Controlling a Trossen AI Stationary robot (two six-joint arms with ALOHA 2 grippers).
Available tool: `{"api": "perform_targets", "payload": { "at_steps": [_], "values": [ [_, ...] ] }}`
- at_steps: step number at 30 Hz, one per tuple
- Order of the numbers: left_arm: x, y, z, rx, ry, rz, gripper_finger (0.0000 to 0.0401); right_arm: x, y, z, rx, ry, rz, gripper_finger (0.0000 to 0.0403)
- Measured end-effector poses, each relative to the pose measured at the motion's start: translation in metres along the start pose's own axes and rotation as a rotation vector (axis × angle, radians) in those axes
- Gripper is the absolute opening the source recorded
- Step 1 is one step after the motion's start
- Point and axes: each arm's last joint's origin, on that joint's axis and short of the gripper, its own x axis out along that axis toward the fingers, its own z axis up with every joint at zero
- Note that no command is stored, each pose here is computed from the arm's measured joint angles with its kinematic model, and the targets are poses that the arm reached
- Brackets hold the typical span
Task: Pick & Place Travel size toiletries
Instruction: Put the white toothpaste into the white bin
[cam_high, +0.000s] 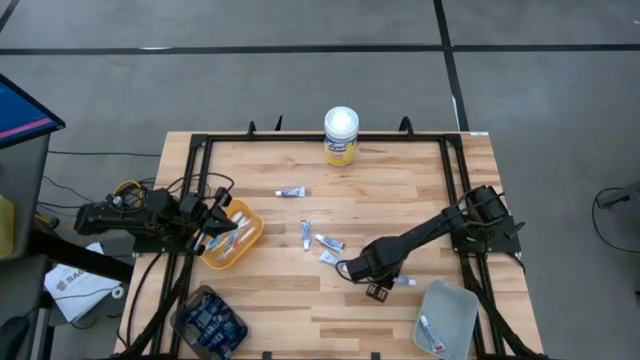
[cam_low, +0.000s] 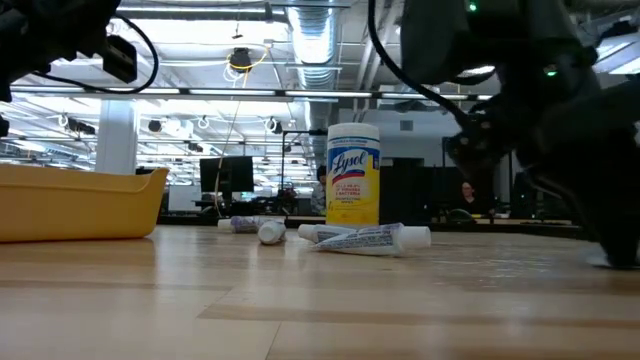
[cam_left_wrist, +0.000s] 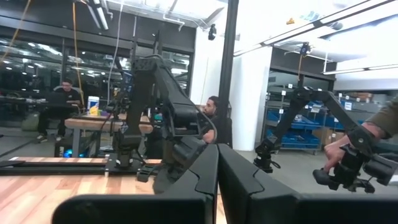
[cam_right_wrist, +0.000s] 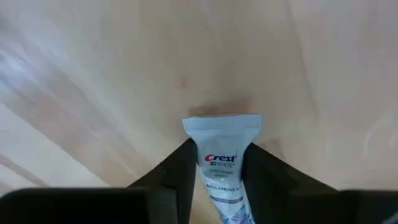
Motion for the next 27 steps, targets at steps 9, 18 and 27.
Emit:
{"api": "perform_targets", "payload": {
  "at_steps": [9,18,27],
  "values": [
    [0.0,-0.001,0.0,-0.003,0.001,-0.01,0.0002,-0.032,0.013,0.011,-0.048,-0.055,0.055,0.0112],
    [0.0,-0.001,0.0,-0.003,0.001,-0.01,0.0002,-0.093,0.028,0.003,-0.091,-0.068,0.041,0.0112],
    [0.0,-0.001,0.0,-0.003,0.001,-0.01,0.0002,-0.115,0.05,-0.044,-0.048,-0.017,-0.053,0.0113]
  ]
}}
